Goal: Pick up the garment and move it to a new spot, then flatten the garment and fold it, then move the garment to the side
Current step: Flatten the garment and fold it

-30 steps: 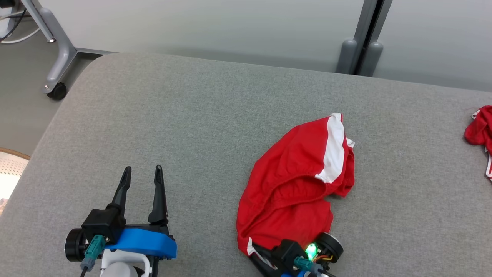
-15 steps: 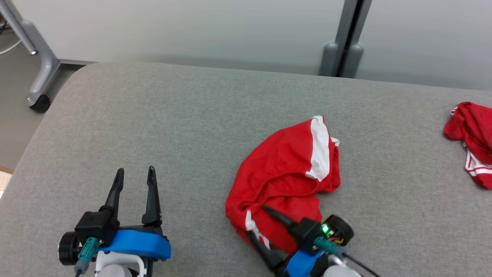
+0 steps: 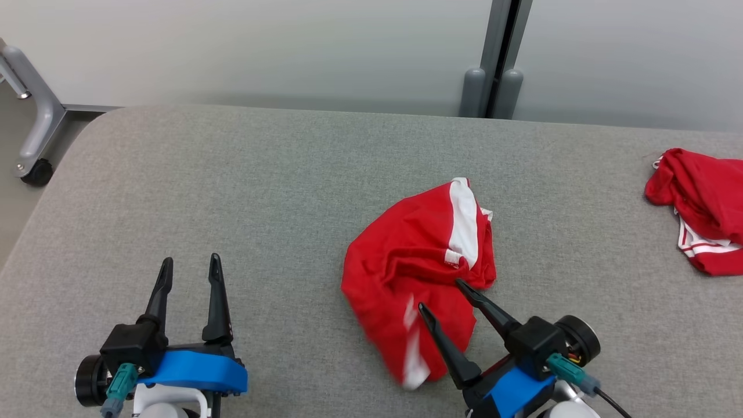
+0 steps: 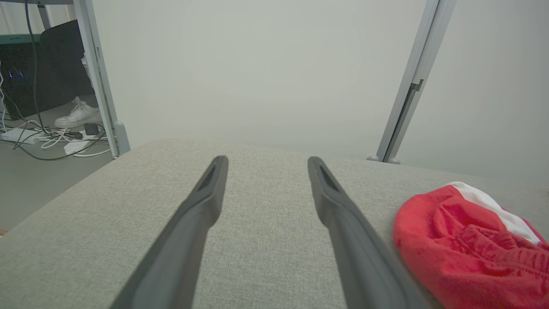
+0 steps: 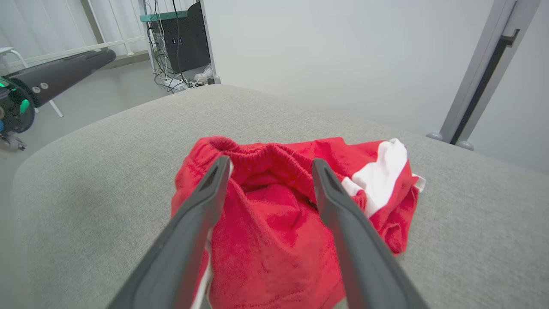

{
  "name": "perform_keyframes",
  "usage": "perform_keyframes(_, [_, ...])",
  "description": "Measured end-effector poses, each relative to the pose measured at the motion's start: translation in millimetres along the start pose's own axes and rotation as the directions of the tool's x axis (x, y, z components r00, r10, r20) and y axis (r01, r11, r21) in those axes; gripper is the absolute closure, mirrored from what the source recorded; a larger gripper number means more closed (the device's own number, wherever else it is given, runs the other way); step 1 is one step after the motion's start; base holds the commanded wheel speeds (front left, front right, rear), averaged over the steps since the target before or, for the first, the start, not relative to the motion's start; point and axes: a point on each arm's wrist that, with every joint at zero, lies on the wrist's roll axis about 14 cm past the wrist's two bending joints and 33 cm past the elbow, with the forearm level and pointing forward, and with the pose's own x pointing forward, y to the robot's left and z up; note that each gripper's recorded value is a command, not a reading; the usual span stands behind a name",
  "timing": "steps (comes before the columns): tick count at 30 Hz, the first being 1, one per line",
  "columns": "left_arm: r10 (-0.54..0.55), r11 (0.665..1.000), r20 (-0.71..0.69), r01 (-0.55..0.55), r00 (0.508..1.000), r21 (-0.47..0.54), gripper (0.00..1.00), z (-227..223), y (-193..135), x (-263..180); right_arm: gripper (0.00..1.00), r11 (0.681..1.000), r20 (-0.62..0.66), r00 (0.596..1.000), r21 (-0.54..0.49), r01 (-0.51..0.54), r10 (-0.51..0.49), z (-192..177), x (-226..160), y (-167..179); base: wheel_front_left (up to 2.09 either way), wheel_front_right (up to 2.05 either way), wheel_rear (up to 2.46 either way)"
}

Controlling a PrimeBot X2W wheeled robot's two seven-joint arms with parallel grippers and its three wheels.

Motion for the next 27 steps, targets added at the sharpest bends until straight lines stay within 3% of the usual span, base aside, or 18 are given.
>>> perform_keyframes(5, [-0.002, 1.0, -0.003, 0.002, 1.0, -0.001, 0.0, -1.2, -0.8, -0.2, 0.0, 0.999, 0.043, 0.998, 0.011, 0.035, -0.035, 16.2, -6.5, -7.7, 0.0, 0.0, 0.0])
perform_keyframes(11, [-0.006, 1.0, -0.004, 0.006, 1.0, 0.001, 0.0, -1.7, -1.4, 0.0, 0.0, 0.993, -0.003, 0.993, 0.019, 0.115, -0.115, 8.0, -16.3, -30.5, 0.0, 0.0, 0.0])
perform_keyframes(18, [0.003, 1.0, -0.006, -0.003, 1.0, 0.007, 0.0, -2.1, 2.2, -1.2, 0.0, 0.986, -0.117, 0.98, 0.041, 0.164, -0.159, -25.3, -24.6, -40.3, 0.0, 0.0, 0.0])
perform_keyframes(27, [0.015, 1.0, -0.012, -0.015, 1.0, 0.013, 0.0, -3.8, 7.5, -1.9, 0.0, 0.983, -0.252, 0.958, 0.09, 0.161, -0.134, -73.3, -21.3, -30.4, 0.0, 0.0, 0.0])
